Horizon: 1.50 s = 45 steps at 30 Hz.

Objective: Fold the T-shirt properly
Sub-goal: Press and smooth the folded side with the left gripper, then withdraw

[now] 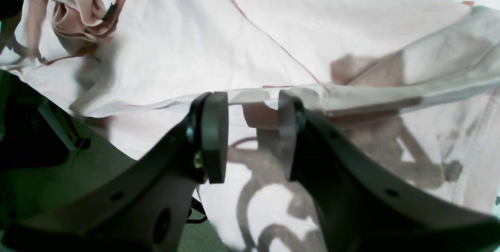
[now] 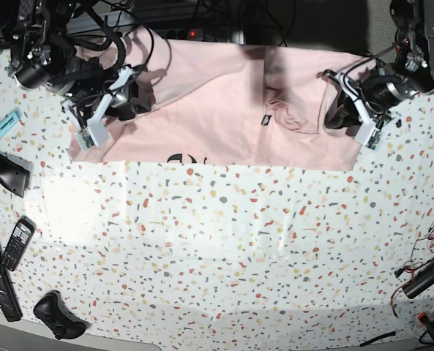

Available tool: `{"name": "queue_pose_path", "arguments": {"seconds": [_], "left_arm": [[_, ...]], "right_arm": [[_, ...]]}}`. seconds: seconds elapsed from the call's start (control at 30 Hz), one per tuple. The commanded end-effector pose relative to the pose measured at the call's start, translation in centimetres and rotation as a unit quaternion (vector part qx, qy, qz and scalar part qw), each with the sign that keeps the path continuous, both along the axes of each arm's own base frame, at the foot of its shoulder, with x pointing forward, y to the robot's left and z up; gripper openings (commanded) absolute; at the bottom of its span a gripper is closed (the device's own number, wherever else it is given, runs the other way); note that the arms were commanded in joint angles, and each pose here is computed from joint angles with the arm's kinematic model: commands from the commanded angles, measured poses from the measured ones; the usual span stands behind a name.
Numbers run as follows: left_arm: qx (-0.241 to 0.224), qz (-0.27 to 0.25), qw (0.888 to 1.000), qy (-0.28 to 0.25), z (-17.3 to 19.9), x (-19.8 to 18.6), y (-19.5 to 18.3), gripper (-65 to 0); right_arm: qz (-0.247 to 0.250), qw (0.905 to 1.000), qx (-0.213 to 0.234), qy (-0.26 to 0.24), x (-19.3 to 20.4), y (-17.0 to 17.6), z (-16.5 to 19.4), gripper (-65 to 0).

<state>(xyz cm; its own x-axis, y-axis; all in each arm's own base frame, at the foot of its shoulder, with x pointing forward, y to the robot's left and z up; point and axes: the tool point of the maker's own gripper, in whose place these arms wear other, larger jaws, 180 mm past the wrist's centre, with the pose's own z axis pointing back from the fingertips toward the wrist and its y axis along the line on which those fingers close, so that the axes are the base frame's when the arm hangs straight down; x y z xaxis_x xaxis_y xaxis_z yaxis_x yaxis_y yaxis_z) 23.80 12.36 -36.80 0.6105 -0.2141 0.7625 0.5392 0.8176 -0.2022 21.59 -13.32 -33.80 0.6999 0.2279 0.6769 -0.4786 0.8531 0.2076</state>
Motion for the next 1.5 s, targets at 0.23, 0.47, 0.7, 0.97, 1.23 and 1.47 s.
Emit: {"name": "queue_pose_path", "arguments": {"seconds": [0.23, 0.47, 0.7, 0.97, 1.23, 1.47], "left_arm": [[-0.053, -0.020, 0.998, 0.011, 0.8, -2.4, -0.6, -65.0], [-0.100, -0.037, 0.993, 0.041, 2.0, -3.8, 0.0, -65.0], [-0.194, -0.037, 0.979, 0.049, 3.8, -4.1, -2.3, -65.0], [-0.217, -0.120, 0.963, 0.110, 2.4, -7.8, -8.0, -65.0], [-0.219, -0.199, 0.940, 0.171, 1.4, -12.2, -11.9, -65.0], [-0.168, -0.217, 0.948, 0.159, 0.4, -11.4, -11.5, -46.2]], "right_arm": [[0.006, 0.9997, 0.001, -0.023, 0.6, 0.1, 0.9, -44.2], [0.005, 0.9996, 0.004, -0.028, 0.8, 0.1, 1.1, -44.2], [0.003, 0.9993, 0.008, -0.036, 1.0, 0.2, 1.4, -44.2], [0.004, 0.9994, 0.007, -0.034, 0.9, 0.2, 1.3, -44.2], [0.004, 0.9994, 0.007, -0.034, 0.9, 0.2, 1.3, -44.2], [0.004, 0.9994, 0.007, -0.034, 0.9, 0.2, 1.3, -44.2]]}}
